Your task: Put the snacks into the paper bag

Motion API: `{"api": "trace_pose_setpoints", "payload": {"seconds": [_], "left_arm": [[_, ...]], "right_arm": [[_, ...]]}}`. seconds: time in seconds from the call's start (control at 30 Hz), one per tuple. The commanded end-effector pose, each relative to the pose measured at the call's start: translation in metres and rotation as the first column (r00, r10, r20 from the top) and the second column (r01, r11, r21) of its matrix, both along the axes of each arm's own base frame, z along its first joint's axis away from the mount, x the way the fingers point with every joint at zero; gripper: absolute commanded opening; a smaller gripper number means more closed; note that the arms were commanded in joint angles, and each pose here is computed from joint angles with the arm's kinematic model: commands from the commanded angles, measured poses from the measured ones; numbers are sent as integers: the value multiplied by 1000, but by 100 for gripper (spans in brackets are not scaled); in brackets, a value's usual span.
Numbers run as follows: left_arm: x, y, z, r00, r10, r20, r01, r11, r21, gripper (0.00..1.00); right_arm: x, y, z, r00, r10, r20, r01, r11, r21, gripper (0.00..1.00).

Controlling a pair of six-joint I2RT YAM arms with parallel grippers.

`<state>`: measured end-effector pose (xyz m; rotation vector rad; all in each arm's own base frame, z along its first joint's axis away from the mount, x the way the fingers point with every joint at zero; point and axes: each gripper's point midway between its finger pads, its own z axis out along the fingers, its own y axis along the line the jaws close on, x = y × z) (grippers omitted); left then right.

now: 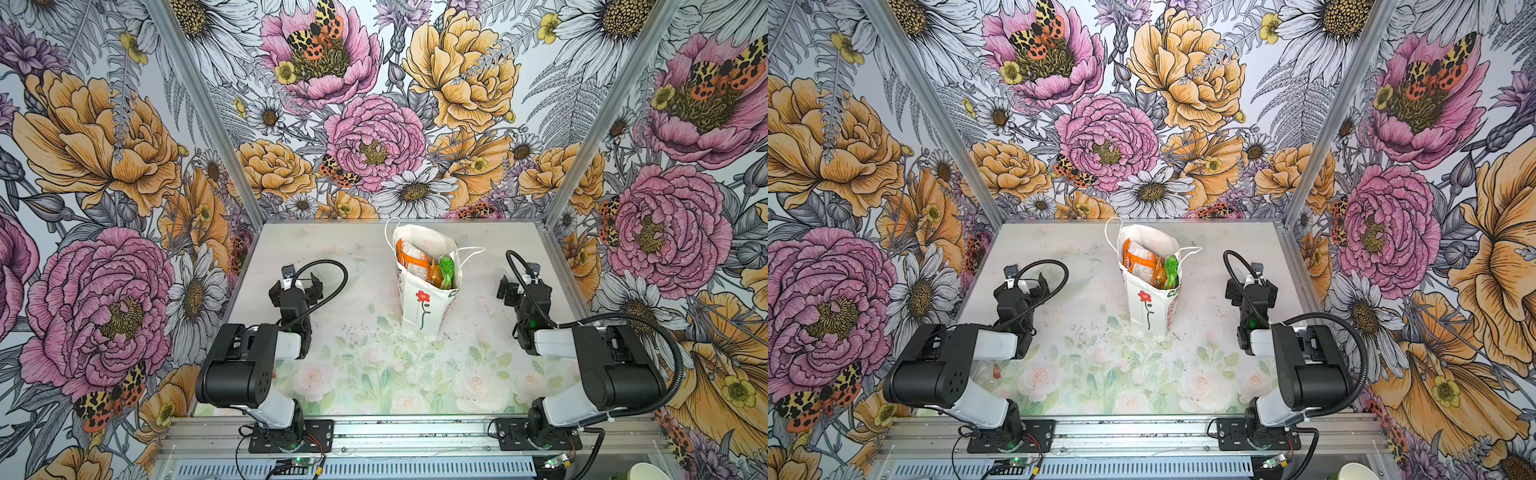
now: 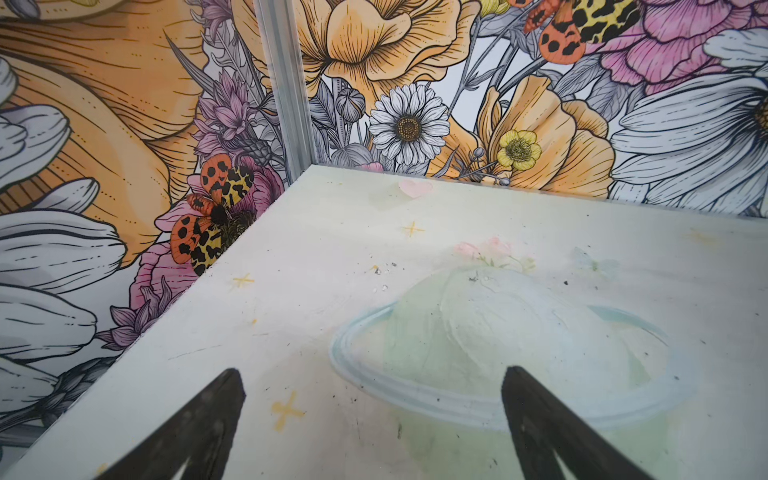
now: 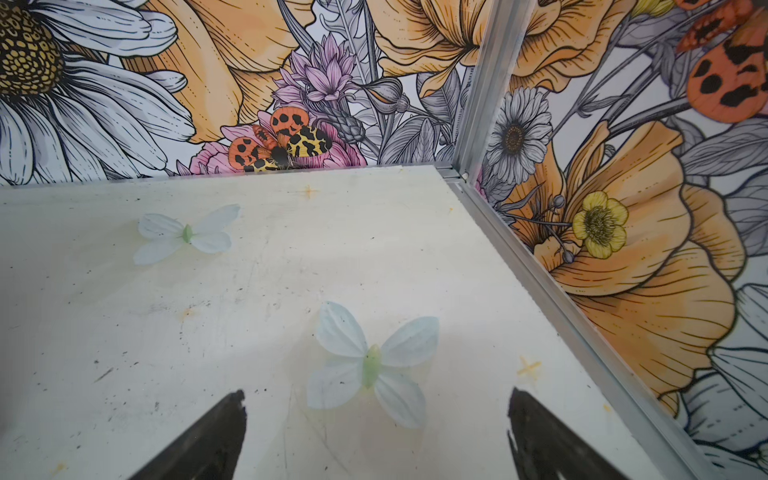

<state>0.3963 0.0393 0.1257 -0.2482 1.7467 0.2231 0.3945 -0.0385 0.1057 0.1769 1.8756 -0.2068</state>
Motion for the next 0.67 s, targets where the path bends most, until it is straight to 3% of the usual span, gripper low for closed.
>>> {"api": "trace_pose_setpoints", "payload": {"seconds": [0.0,0.63], "left_arm": [[2,-4,7,999,-21,37,22,1000,-12,99],[1,-7,8,999,-24,42,24,1000,-4,99]], "right_arm": [[3,0,7,999,3,38,-3,1000,10,100],[3,1,8,999,3,39,-4,1000,9,100]]}}
